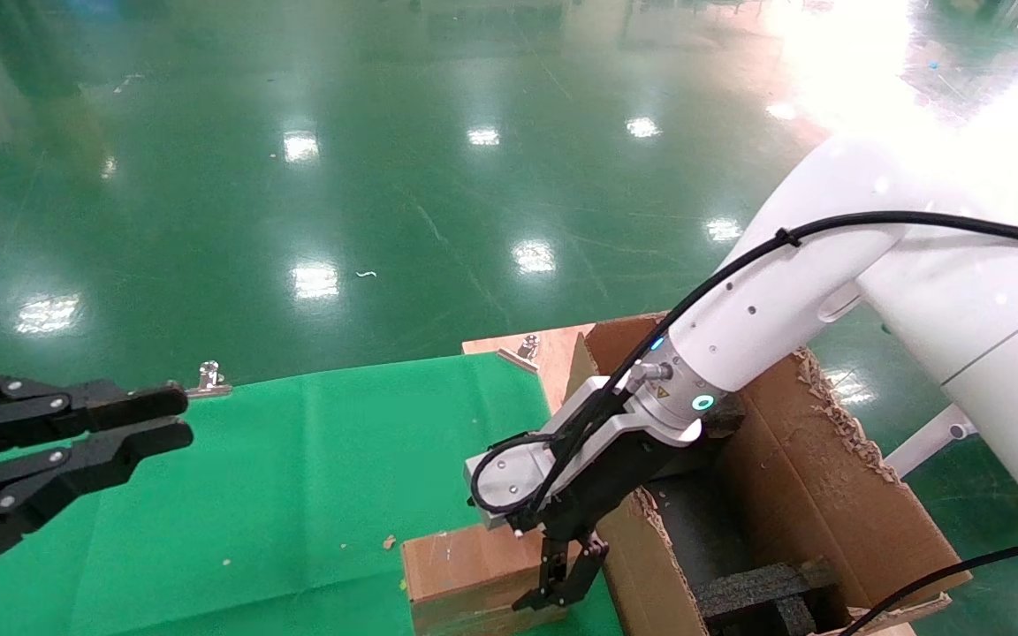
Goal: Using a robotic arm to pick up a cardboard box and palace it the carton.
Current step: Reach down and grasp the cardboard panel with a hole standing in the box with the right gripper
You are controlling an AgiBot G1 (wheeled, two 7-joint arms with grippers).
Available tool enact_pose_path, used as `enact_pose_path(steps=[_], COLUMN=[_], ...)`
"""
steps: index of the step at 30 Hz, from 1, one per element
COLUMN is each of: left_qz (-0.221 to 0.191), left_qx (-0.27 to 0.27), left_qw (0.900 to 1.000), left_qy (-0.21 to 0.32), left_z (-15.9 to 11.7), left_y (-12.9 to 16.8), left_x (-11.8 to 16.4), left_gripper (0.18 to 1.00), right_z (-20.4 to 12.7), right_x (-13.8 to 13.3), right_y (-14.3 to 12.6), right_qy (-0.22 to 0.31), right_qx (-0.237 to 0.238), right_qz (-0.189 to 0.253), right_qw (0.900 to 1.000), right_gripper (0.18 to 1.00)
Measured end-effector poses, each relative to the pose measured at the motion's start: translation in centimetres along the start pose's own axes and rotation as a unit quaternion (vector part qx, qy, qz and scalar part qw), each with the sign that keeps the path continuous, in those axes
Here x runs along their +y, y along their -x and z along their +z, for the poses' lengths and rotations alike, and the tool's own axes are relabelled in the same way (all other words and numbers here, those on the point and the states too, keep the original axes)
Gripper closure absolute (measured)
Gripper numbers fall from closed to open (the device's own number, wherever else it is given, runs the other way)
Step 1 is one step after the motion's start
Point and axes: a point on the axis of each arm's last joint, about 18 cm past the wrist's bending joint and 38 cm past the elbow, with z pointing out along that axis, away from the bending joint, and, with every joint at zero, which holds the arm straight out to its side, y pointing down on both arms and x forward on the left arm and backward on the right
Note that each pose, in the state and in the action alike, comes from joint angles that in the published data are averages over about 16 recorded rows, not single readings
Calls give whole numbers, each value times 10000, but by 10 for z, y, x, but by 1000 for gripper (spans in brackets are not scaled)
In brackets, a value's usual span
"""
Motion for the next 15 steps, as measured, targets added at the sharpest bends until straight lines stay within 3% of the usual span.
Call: enact_pose_path(steps=[6, 15], left_qz=[-1, -1], left_qx=[-1, -3], left_qw=[10000, 10000], left_qy=[0, -1], left_z=[0, 0], left_y=[0, 0], left_x=[0, 0], left_gripper=[907, 758], right_z=[1, 2], right_x=[0, 0], right_y=[-1, -1], right_qy=[5, 2], right_qx=[-60, -83], right_qz=[-49, -68], right_qw=[10000, 9999], right_gripper=[183, 220])
